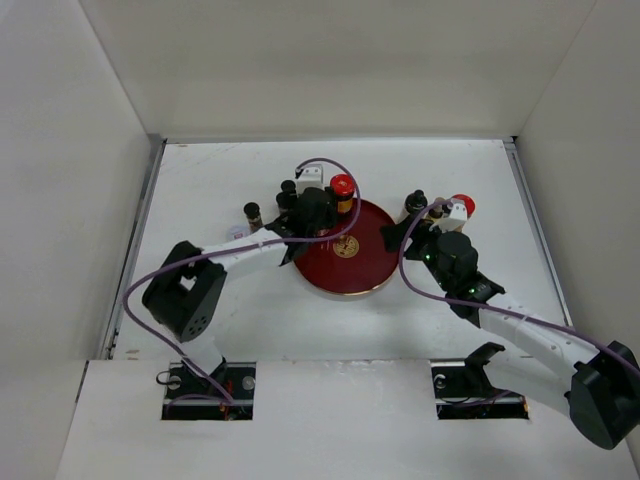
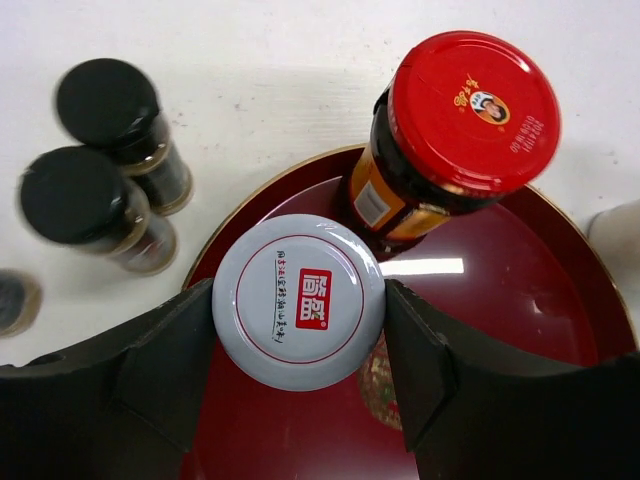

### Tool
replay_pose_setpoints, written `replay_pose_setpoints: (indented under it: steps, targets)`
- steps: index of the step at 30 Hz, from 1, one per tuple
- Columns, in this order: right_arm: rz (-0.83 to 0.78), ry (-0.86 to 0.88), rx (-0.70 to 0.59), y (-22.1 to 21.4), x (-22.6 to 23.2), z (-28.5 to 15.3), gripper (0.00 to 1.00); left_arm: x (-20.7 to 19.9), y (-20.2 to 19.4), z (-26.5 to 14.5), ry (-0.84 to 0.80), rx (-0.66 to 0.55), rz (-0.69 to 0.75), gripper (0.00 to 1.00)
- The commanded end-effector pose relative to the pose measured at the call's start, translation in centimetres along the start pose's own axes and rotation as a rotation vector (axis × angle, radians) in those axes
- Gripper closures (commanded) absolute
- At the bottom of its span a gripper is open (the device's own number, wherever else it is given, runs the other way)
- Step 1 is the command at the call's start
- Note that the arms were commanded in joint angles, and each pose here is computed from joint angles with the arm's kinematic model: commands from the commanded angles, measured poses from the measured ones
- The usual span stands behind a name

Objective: Organize the condiment bottles

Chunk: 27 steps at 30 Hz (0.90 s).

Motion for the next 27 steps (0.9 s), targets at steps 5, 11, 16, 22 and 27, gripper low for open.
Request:
replay_pose_setpoints:
  steps: [5, 11, 16, 22, 27]
  targets:
    - [0.024, 0.042, -0.075, 2.2, 1.0, -0.2, 0.03, -4.1, 5.4, 2.6, -0.097, -0.173, -0.077, 0.64]
    - [0.024, 0.038, -0.075, 2.2, 0.9, -0.1, 0.00, -3.4, 4.3, 2.9, -0.068, -0.170, -0.057, 0.36]
    - [0.024, 0.038, -0.075, 2.2, 0.9, -0.2, 0.00, -2.9, 4.5, 0.9, -0.065, -0.186, -0.048, 0.25]
    - [0.022, 0.043, -0.078, 2.3, 1.0, -0.3, 0.00, -1.4, 5.6, -3.4, -0.067, -0.227, -0.060, 0.19]
    - [0.019, 0.048, -0.072, 2.1, 1.2, -0.2, 0.23, 2.4, 6.2, -7.0, -0.017, -0.239, -0.093, 0.28]
Point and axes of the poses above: each gripper's point midway between its finger pads, its own z axis out along the fingers, its own x axis along the line the jaws close on, y = z × x, the point moved 1 cm from there along -z, back along the fingers, and after that the axes turned 9 degrees about -z, right-handed, at the moved point
